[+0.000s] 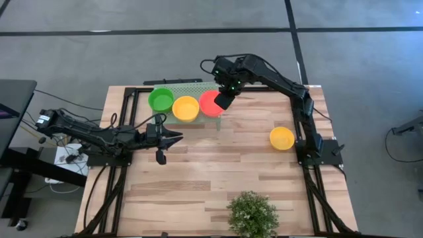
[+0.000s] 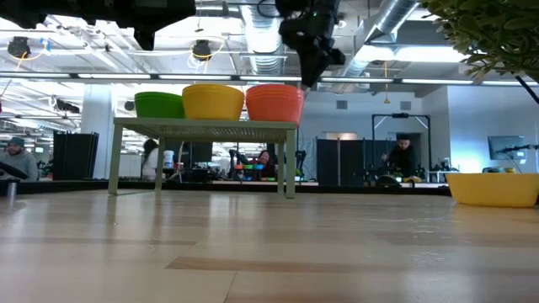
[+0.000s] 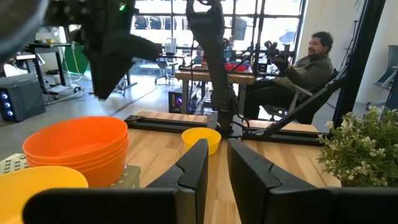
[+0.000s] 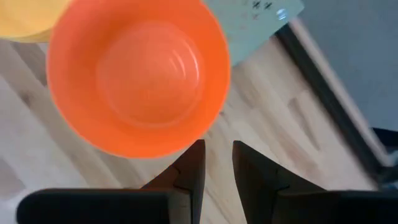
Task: Pick & Place Mini bowls
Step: Stack the yellow bowl on top of the yellow bowls on the shelf
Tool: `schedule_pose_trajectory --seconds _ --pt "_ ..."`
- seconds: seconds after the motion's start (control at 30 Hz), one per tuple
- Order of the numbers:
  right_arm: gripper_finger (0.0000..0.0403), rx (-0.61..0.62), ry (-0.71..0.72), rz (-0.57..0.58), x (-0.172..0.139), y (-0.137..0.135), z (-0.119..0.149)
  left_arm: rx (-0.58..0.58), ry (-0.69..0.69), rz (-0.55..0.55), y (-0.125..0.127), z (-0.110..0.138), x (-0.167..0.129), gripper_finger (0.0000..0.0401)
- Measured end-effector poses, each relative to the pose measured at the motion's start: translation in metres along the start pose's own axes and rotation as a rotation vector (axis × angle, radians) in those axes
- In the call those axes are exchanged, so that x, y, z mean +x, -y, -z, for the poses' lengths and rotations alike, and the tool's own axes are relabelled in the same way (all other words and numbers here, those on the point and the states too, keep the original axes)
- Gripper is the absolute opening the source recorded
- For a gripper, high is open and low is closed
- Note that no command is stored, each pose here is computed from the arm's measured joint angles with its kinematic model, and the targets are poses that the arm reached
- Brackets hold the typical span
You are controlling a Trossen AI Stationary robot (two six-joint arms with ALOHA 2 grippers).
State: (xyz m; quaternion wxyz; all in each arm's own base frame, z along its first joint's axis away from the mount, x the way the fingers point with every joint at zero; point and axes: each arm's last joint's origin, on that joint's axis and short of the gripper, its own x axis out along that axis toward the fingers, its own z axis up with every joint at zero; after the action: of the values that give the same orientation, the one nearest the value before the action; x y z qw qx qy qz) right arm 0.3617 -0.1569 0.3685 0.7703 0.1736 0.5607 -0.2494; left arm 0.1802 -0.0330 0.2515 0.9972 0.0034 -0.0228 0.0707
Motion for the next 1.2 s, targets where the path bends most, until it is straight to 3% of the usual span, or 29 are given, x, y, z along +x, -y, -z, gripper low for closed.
schedule_pose_trajectory --seconds 0.17,0.5,0.63,0.77,1.03,1.2 --pt "0.0077 -0.041 0.092 0.129 -0.031 -0.012 0.014 0.002 -0.006 0.000 0.000 0.001 0.000 0.0062" --pt "0.0077 -0.092 0.173 0.078 -0.075 -0.045 0.049 0.014 -0.035 0.001 0.000 0.003 0.000 0.0062" --pt "0.0077 -0.096 0.100 0.098 -0.059 -0.057 0.067 0.018 -0.048 0.001 0.000 0.005 0.000 0.0062" --pt "0.0077 -0.035 0.019 0.152 -0.038 -0.050 0.096 0.016 -0.048 0.004 0.001 0.005 0.000 0.0062" --pt "0.0077 0.220 0.054 0.073 0.008 -0.013 0.176 0.014 -0.044 0.005 0.001 0.004 0.000 0.0062" --pt "0.0077 0.377 0.002 0.102 0.036 0.010 0.227 0.007 -0.022 0.004 0.001 0.002 0.000 0.0062"
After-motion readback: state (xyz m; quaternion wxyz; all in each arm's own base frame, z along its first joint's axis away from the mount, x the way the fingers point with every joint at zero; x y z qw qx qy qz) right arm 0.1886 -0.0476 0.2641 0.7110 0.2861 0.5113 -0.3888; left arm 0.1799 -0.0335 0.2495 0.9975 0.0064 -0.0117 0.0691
